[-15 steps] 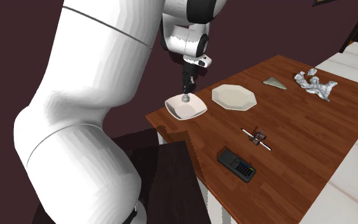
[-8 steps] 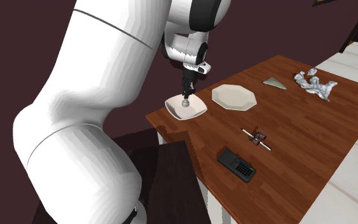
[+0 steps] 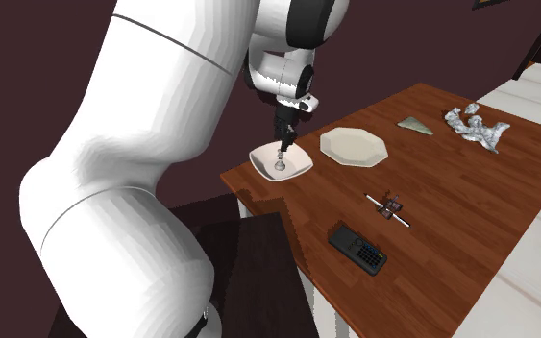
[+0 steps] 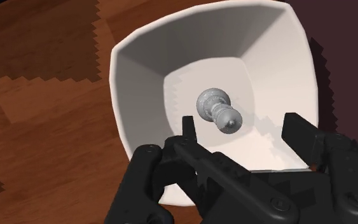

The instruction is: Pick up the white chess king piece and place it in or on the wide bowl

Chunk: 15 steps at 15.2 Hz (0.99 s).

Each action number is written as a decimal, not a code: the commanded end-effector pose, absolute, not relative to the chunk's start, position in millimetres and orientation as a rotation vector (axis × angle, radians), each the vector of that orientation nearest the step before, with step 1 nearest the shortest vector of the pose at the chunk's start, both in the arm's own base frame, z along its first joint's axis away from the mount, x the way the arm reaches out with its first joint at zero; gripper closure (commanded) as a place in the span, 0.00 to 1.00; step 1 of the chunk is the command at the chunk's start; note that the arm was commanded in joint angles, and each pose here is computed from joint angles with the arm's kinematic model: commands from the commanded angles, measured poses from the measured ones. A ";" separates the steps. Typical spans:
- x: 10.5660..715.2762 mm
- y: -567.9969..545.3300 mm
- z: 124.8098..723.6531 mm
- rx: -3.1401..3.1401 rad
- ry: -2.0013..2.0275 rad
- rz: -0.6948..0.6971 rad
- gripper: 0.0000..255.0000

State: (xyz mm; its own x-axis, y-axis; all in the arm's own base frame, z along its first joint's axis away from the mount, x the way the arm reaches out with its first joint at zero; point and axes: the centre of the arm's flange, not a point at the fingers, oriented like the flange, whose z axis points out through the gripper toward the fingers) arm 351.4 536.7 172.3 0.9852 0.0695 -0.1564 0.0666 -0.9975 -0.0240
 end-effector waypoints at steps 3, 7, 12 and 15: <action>351.4 536.7 172.3 -3.111 -0.107 0.246 0.00; 357.7 536.2 211.3 -3.111 -0.107 0.246 0.00; 359.3 536.0 221.6 -3.111 -0.107 0.246 0.00; 359.3 536.0 221.6 -3.111 -0.107 0.246 0.00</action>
